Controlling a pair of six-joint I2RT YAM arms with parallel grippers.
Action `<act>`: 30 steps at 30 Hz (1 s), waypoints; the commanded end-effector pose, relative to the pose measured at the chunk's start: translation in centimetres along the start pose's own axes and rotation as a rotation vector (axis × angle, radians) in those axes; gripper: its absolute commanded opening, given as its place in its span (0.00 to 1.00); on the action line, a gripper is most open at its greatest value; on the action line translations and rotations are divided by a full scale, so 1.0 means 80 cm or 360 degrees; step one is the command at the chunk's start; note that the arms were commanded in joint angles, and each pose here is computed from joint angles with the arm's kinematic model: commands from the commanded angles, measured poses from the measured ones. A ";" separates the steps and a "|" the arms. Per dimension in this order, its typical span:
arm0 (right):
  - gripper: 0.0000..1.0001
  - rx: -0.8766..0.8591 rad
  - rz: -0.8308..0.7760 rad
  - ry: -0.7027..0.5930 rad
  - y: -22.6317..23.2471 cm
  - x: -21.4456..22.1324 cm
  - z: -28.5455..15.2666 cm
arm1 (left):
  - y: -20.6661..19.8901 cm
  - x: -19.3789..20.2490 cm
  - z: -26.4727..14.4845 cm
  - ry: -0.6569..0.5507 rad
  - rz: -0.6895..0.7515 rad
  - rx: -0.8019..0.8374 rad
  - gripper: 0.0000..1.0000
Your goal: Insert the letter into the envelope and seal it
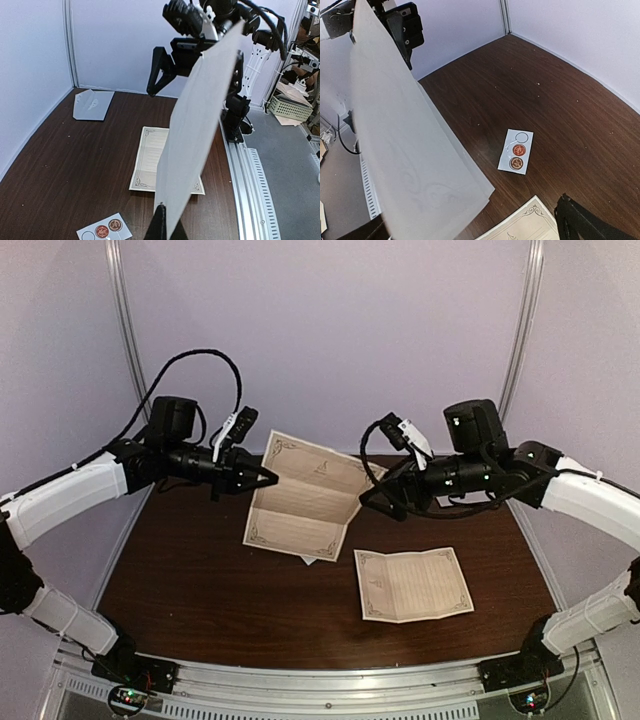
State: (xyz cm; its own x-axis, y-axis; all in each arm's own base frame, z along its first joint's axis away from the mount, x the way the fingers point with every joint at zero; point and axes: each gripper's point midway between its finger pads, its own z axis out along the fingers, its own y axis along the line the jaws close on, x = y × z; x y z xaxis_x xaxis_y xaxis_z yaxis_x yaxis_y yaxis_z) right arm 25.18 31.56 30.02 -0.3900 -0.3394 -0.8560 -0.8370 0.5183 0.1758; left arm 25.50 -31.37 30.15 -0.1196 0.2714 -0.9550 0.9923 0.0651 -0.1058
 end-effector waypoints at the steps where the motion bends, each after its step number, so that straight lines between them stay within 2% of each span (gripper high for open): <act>1: 1.00 -0.0126 0.0120 -0.0472 0.011 -0.049 -0.002 | -0.016 -0.038 -0.018 -0.0172 0.0110 0.0015 0.00; 7: 0.98 -0.0354 0.0116 -0.0670 0.038 -0.069 -0.013 | -0.026 -0.052 -0.028 -0.0250 0.0125 0.0016 0.00; 10: 0.84 -0.0458 0.0138 -0.0669 0.049 -0.070 -0.009 | -0.029 -0.055 -0.029 -0.0278 0.0127 0.0034 0.00; 14: 0.55 -0.0570 0.0157 -0.0658 0.062 -0.070 -0.003 | -0.028 -0.054 -0.028 -0.0290 0.0078 0.0036 0.00; 16: 0.45 -0.0596 0.0159 -0.0655 0.067 -0.070 -0.001 | -0.028 -0.058 -0.029 -0.0315 0.0092 0.0035 0.00; 18: 0.40 -0.0614 0.0157 -0.0647 0.070 -0.069 0.001 | -0.028 -0.058 -0.029 -0.0331 0.0083 0.0036 0.00; 23: 0.40 -0.0623 0.0165 -0.0621 0.070 -0.064 0.008 | -0.031 -0.061 -0.030 -0.0360 0.0071 0.0064 0.00; 24: 0.36 -0.0626 0.0166 -0.0622 0.070 -0.064 0.008 | -0.031 -0.060 -0.029 -0.0357 0.0067 0.0069 0.00; 30: 0.00 -0.0581 0.0192 -0.0649 0.063 -0.069 0.010 | -0.031 -0.058 -0.027 -0.0347 0.0055 0.0085 0.01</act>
State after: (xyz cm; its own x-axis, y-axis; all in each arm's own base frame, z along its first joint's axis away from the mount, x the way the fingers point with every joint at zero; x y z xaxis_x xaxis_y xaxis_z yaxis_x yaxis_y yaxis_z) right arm 23.26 36.58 34.53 -0.3837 0.0454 -0.9223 -0.9005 0.2027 0.3846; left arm 23.84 -30.86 34.32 -0.1166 0.0895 -0.9891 0.9929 0.0328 -0.1141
